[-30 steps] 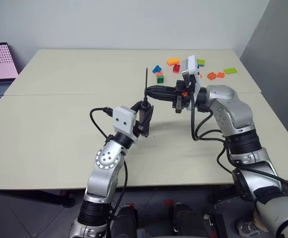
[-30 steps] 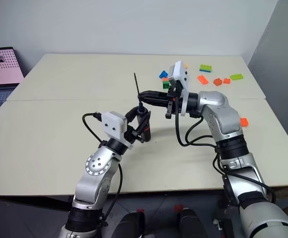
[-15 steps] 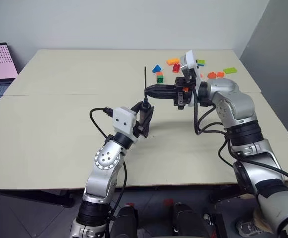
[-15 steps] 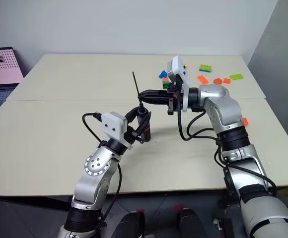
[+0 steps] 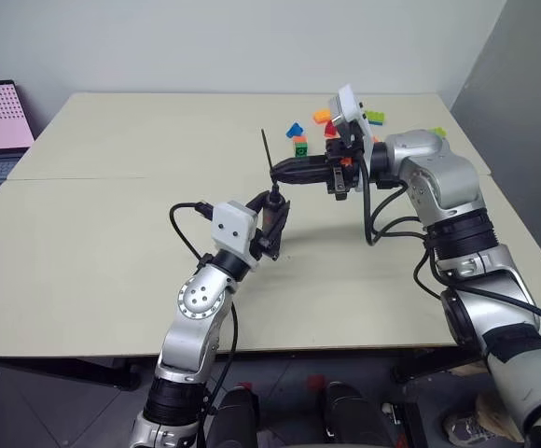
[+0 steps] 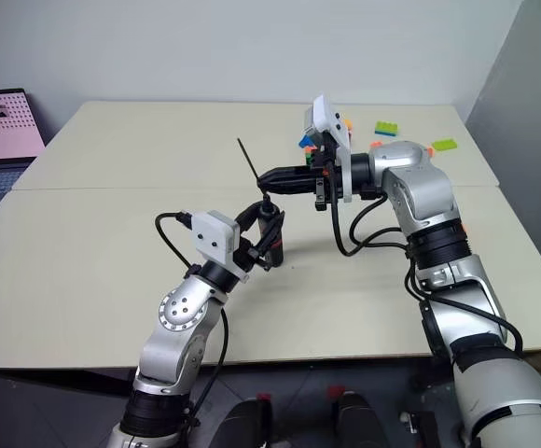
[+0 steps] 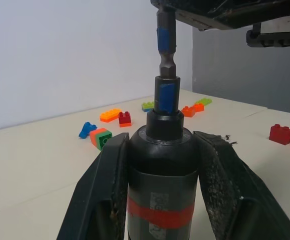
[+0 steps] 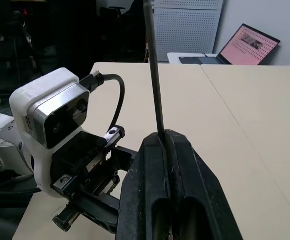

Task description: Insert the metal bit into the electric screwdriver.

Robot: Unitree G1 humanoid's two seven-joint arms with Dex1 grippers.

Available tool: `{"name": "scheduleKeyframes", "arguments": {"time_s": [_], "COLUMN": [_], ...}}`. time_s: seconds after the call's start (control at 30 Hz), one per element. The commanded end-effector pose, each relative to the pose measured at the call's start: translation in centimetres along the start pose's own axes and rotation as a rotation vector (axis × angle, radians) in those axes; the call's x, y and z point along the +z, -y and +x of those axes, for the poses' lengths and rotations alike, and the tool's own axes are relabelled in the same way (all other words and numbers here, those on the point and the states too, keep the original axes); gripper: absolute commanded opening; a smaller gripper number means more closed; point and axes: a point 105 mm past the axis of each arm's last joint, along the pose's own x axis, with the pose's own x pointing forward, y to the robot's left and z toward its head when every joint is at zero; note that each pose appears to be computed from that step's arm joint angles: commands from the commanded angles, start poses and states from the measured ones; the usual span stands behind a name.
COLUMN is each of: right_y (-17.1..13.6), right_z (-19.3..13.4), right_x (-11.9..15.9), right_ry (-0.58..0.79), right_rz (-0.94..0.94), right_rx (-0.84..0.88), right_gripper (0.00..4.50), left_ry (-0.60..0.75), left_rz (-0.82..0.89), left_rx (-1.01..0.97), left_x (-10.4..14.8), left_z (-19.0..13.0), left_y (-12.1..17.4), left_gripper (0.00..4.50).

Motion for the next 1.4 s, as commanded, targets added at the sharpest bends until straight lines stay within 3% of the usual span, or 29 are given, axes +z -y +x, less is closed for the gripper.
{"name": "scheduleKeyframes", "arguments": {"time_s": [0.03, 0.7, 1.23, 1.4], "right_y": [0.0, -0.3, -0.9, -0.5], "right_z": [0.0, 0.2, 0.6, 0.7], "right_x": [-2.2, -1.9, -2.1, -2.0], "right_ry": [-0.066, 0.028, -0.030, -0.007], "right_rz": [0.063, 0.178, 0.036, 0.096], "right_rx": [0.013, 0.067, 0.108, 0.110], "right_gripper": [0.00, 0.00, 0.00, 0.00], "left_ry": [0.036, 0.037, 0.047, 0.057], "left_rz": [0.007, 0.016, 0.011, 0.016], "left_rx": [-0.006, -0.003, -0.013, -0.040], "left_x": [1.0, 1.0, 1.3, 1.7], "left_z": [0.0, -0.7, -0.6, -0.6], "left_y": [0.1, -0.7, -0.9, -1.0], "left_gripper": [1.62, 1.62, 1.62, 1.62]}}
